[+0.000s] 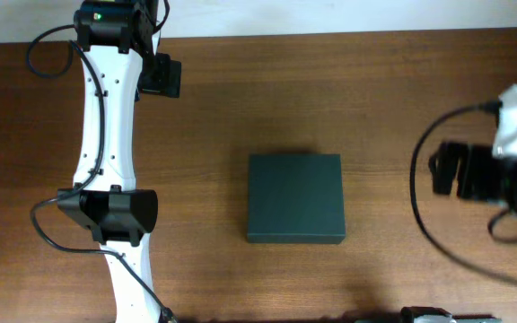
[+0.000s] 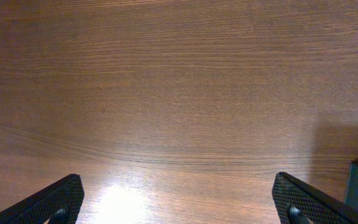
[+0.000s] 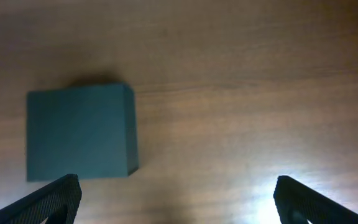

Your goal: Pack container

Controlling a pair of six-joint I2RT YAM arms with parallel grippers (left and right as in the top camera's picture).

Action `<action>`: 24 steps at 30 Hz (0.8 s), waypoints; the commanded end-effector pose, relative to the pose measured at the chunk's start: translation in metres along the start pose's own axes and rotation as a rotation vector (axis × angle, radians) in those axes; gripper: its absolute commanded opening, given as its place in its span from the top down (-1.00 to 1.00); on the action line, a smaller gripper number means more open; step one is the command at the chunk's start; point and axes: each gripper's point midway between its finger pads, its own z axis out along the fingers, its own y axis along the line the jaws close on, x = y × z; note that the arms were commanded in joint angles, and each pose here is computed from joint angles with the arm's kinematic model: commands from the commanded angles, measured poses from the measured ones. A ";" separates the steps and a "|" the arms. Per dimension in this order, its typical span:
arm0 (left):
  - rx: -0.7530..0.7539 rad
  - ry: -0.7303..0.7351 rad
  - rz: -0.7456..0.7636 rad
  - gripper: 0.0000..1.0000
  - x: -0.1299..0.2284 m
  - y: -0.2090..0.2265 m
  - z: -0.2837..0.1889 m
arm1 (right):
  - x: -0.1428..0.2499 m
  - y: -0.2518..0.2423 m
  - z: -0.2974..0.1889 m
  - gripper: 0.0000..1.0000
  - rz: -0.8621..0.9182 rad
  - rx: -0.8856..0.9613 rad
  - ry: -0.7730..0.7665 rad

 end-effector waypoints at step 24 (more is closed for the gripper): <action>-0.018 -0.033 -0.024 -0.99 -0.001 0.009 -0.013 | 0.064 0.003 -0.055 -0.98 -0.038 -0.042 -0.182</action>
